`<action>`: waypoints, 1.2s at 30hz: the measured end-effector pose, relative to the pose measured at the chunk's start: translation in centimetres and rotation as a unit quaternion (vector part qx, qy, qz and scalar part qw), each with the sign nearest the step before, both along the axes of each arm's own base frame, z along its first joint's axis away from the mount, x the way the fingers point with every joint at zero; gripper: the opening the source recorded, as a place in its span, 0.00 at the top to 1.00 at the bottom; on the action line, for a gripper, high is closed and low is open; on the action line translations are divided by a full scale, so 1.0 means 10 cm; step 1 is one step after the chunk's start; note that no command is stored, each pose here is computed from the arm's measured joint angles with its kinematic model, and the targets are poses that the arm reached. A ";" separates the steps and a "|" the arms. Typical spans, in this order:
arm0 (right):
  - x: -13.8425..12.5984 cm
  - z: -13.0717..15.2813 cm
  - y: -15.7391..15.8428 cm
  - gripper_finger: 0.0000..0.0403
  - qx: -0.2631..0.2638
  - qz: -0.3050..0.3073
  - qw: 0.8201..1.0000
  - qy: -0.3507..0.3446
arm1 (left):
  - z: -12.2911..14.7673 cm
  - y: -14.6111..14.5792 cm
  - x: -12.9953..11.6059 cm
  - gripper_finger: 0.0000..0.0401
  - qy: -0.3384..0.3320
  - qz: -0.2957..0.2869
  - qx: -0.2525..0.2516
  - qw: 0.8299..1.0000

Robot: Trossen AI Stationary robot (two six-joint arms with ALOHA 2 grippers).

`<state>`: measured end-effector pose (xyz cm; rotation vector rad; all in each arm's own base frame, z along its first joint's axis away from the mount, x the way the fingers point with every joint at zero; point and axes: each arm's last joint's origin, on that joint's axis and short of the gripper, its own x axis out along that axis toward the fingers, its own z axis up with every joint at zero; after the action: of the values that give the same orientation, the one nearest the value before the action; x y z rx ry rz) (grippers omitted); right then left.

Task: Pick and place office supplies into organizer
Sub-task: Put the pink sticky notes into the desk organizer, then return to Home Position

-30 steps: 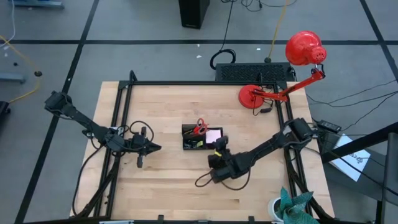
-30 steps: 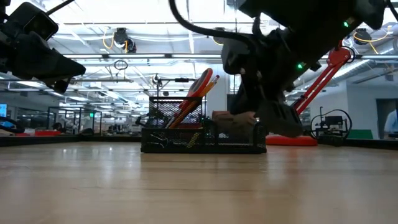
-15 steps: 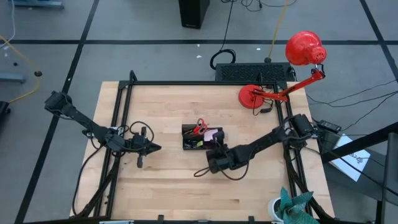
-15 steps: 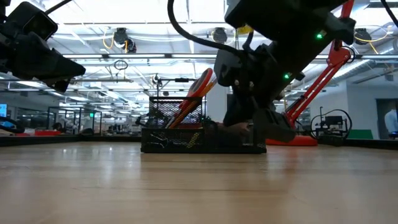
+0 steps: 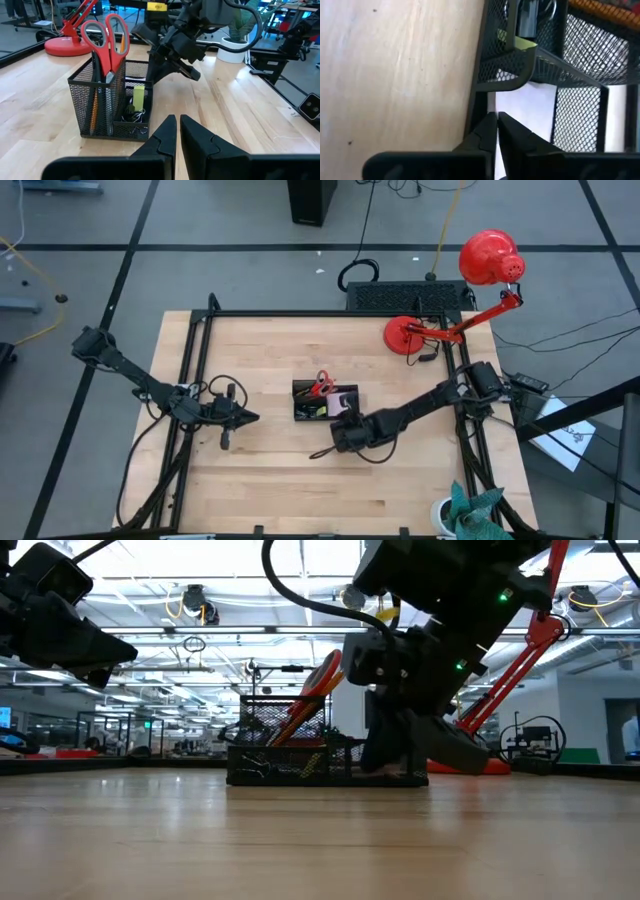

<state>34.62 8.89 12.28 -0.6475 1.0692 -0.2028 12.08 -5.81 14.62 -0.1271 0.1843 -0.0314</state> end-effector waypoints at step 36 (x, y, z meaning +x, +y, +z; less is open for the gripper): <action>-0.44 0.94 0.18 0.97 0.276 0.057 0.959 -0.018 | -0.12 -0.09 -0.06 0.92 0.058 -0.100 0.037 0.993</action>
<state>30.25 10.67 21.63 -0.1985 0.9904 0.1827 11.47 -6.71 13.46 -0.0368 0.3136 -0.2172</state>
